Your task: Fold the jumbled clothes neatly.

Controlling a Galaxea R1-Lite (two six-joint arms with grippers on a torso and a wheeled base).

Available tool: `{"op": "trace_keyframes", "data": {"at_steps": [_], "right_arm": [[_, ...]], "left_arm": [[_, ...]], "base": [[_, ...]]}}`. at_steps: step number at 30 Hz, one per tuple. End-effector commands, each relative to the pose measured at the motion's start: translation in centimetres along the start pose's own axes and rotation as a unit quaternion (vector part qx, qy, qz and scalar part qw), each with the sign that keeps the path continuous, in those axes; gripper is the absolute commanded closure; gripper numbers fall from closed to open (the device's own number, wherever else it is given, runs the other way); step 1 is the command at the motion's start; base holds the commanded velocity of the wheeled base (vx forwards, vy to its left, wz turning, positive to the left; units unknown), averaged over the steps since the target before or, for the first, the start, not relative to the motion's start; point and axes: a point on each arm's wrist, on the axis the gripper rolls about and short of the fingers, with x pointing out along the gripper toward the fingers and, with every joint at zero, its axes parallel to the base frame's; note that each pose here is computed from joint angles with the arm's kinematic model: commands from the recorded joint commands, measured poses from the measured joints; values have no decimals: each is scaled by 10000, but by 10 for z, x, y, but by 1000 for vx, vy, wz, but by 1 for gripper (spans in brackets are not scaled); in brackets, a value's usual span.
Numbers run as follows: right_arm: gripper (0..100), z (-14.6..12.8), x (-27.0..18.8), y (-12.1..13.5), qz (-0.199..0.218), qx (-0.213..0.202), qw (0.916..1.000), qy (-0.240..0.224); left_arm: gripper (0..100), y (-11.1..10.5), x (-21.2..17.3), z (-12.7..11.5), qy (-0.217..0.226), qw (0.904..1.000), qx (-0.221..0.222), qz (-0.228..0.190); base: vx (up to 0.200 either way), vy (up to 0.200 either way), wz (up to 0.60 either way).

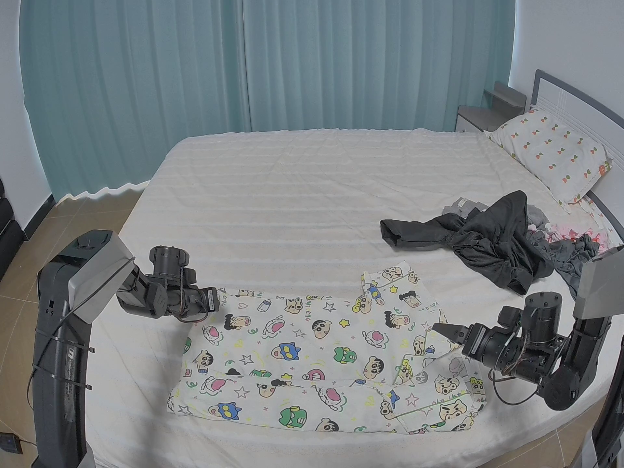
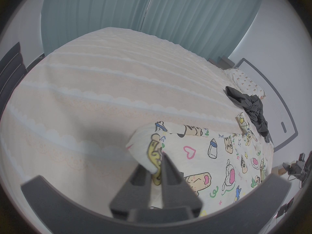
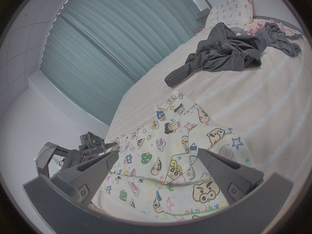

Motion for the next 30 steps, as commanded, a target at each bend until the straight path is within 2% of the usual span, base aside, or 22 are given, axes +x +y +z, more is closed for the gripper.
{"op": "trace_keyframes", "data": {"at_steps": [1,5,8,15,16,18,19,21,24,30], "right_arm": [[0,29,30,-8,-229,-22,9996,-156],[0,49,50,-9,-440,-36,9990,-12],[0,58,69,-12,-592,16,9982,133],[0,65,103,-26,-717,-192,9969,268],[0,63,113,-33,-728,-257,9959,465],[0,63,114,-34,-735,-257,9958,478],[0,63,124,-42,-823,-365,9933,727],[0,62,132,-46,-877,-475,9915,837],[0,68,144,-54,-875,-587,9916,754],[0,62,173,-61,-805,-659,9924,663]], "left_arm": [[100,8,-4,5,-174,9992,-264,238],[100,8,-6,10,-371,9980,-453,251],[100,10,-7,10,-477,9967,-467,464],[100,10,-7,9,-621,9951,-447,629],[100,9,-7,9,-685,9942,-451,692],[100,8,-7,9,-692,9942,-445,693],[100,8,-7,10,-762,9931,-537,715],[100,8,-8,10,-754,9931,-548,711],[100,7,-11,10,-753,9929,-551,735],[100,2,-15,6,-700,9932,-532,762]], "base": [[0,0,0],[0,0,0],[0,0,0],[0,0,0],[0,0,0],[0,0,0],[0,0,0],[0,0,0],[0,0,0],[0,0,0]]}}
